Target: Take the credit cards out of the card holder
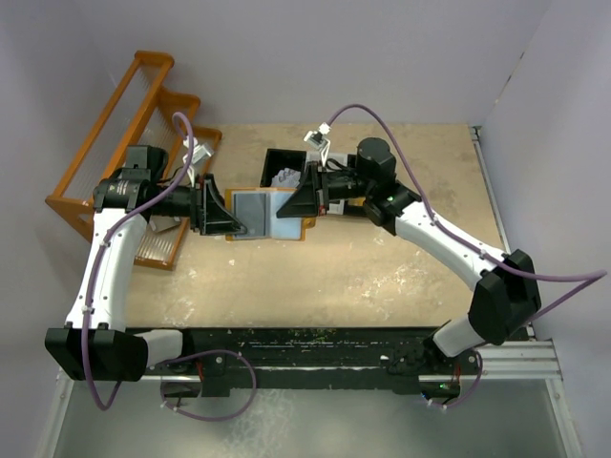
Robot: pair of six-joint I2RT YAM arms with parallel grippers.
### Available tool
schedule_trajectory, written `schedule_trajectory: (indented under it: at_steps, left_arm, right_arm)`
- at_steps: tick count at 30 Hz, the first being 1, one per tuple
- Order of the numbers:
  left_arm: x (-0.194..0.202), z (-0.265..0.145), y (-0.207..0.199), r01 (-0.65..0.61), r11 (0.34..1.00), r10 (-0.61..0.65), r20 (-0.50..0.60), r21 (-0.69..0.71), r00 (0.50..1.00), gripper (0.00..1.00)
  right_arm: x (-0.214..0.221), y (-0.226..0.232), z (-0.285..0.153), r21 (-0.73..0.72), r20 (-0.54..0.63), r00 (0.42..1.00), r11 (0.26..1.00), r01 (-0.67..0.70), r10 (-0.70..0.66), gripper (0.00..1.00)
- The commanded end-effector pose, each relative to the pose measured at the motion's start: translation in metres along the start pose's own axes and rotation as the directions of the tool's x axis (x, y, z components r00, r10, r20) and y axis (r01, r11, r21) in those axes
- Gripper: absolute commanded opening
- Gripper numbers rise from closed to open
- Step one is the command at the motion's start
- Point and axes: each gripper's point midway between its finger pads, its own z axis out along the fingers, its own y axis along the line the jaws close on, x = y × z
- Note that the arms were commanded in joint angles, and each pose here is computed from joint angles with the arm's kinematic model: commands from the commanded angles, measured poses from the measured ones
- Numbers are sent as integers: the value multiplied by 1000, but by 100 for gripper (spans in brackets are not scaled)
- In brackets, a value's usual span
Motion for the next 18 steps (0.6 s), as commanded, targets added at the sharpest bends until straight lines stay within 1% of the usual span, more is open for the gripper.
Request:
schedule_trajectory:
  at_steps: [1, 8, 15, 18]
  left_arm:
    - [-10, -3, -23, -97, 993, 95, 39, 73, 995, 41]
    - [-15, -4, -41, -101, 983, 90, 74, 156, 993, 42]
    - [-16, -5, -40, -111, 984, 102, 70, 137, 992, 42]
    - [-18, -5, -39, -106, 985, 97, 71, 134, 993, 40]
  right_arm:
    - [-13, 29, -10, -58, 39, 995, 994, 91, -89, 0]
    - [-15, 28, -11, -75, 46, 996, 994, 74, -71, 0]
    - [-15, 28, -11, -78, 42, 997, 994, 73, -70, 0]
    - [-15, 28, -11, -81, 40, 997, 994, 73, -70, 0]
